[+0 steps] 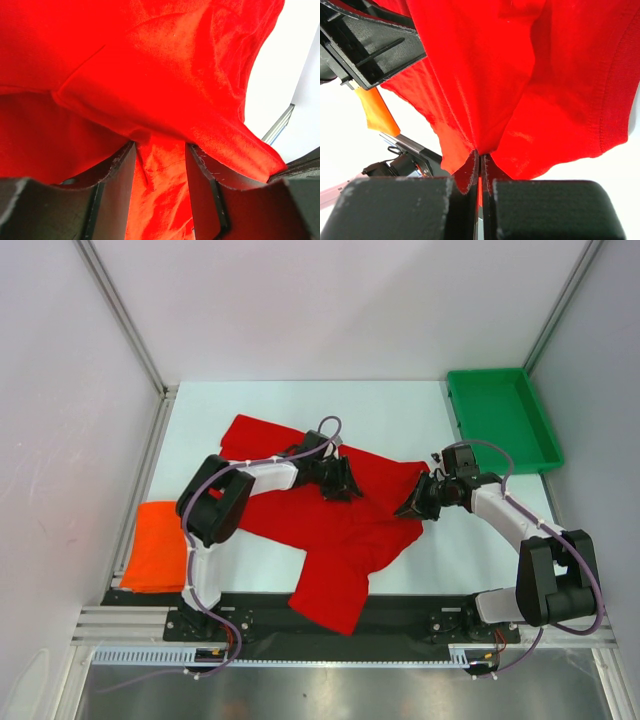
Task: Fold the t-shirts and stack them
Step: Fold the tshirt
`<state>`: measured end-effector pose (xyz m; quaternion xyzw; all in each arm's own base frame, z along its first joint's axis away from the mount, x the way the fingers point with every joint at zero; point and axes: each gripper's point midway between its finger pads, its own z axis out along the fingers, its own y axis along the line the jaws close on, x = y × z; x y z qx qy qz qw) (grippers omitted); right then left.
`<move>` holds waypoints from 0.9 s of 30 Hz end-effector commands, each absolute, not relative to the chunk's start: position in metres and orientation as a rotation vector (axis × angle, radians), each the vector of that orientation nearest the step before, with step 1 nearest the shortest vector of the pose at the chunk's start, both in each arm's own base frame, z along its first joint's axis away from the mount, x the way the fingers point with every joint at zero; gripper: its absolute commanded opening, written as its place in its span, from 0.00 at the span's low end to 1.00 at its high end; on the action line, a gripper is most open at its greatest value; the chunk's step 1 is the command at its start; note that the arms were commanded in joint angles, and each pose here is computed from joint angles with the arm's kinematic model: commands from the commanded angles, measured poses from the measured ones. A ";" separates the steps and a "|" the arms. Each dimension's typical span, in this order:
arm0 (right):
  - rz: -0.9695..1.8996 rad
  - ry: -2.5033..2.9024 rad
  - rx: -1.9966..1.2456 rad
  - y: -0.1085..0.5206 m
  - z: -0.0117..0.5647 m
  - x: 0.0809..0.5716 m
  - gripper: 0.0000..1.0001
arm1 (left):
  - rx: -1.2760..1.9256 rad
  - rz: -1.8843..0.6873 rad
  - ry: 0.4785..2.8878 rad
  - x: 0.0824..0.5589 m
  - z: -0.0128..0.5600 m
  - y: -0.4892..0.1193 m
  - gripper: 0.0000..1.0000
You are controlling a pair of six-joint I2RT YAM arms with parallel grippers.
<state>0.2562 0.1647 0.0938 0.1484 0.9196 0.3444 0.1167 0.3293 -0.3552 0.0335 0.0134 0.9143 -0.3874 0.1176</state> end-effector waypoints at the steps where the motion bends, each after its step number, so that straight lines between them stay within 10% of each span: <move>1: 1.034 2.662 0.417 0.166 0.100 0.258 0.00 | 0.018 -1.123 2.706 0.323 0.031 -0.361 0.49; 8: 1.036 2.648 0.428 0.166 0.101 0.257 0.00 | -0.017 -1.018 2.822 0.292 0.010 -0.357 0.43; 20: 1.010 2.670 0.427 0.163 0.097 0.248 0.00 | 0.057 -0.955 2.789 0.292 0.035 -0.344 0.00; 27: 0.985 2.725 0.364 0.162 0.088 0.229 0.00 | 0.122 -0.937 2.803 0.287 0.061 -0.324 0.00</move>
